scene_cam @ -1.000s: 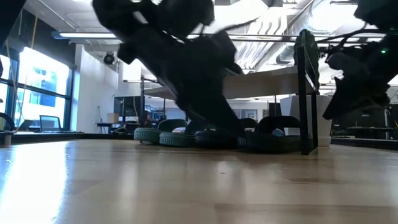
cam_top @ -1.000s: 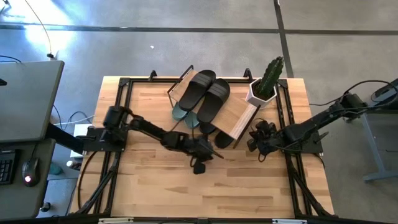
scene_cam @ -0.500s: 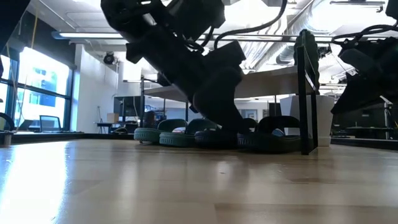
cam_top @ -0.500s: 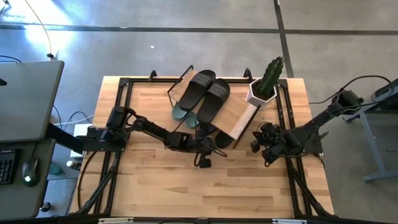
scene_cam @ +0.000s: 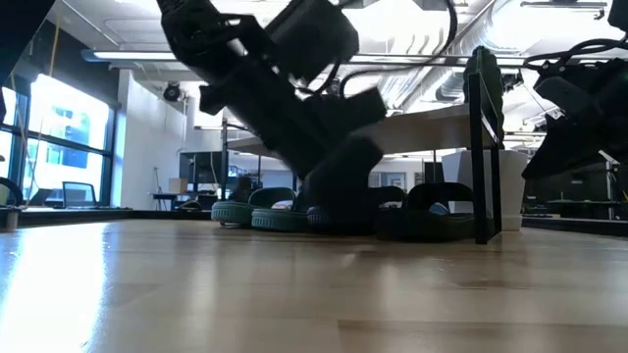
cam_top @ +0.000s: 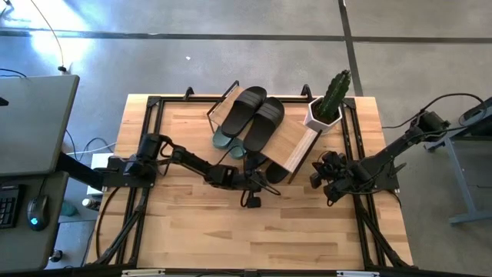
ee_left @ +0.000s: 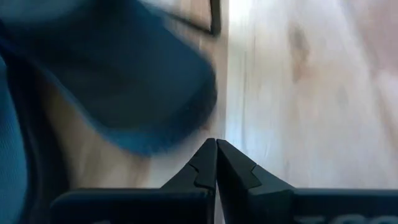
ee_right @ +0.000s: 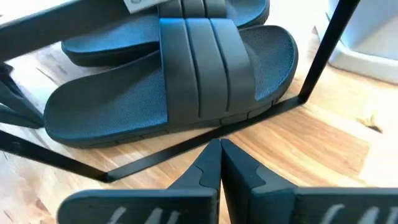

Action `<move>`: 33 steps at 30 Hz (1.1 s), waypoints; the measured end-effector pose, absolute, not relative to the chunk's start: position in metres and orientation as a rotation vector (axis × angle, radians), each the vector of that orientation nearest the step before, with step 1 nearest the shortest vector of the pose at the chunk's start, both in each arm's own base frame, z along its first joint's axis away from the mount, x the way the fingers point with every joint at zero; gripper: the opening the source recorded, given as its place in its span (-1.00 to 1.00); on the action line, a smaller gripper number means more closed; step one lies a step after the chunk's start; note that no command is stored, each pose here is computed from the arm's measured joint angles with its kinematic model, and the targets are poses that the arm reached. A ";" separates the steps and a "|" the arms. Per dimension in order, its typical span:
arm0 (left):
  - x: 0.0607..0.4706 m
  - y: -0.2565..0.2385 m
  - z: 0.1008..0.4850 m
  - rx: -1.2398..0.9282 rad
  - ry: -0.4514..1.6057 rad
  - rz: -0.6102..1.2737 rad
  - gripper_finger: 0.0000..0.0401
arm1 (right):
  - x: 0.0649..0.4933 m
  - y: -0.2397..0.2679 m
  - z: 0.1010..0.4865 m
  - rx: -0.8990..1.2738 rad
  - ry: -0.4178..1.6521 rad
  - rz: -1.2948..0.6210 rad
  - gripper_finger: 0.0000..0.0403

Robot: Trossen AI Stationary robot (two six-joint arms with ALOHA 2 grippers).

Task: Pick and place slides into the shelf
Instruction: Adjust the black slides under the shelf

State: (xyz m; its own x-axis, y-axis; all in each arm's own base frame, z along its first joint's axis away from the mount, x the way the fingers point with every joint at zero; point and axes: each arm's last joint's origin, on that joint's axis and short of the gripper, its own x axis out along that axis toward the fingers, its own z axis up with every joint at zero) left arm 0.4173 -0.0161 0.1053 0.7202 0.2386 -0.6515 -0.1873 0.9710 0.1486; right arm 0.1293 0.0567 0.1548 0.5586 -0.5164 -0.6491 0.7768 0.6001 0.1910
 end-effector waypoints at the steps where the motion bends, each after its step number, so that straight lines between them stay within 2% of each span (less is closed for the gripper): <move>1: 0.416 -0.016 0.103 0.076 0.743 0.236 -1.00 | 0.129 0.057 0.155 0.494 0.576 -0.802 -1.00; 19: 0.444 -0.006 0.103 0.061 0.673 0.282 -1.00 | 0.130 0.056 0.156 0.492 0.548 -0.809 -1.00; 33: 0.445 -0.007 0.099 0.068 0.766 0.259 -1.00 | 0.130 0.056 0.155 0.483 0.553 -0.806 -1.00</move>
State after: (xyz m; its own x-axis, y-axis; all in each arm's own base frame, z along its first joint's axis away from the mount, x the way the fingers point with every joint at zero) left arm 0.4450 -0.0075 0.0989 0.6908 0.2559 -0.6763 -0.2067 0.9661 0.1544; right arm 0.1297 0.0565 0.1554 0.5676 -0.5352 -0.6256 0.7766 0.6004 0.1910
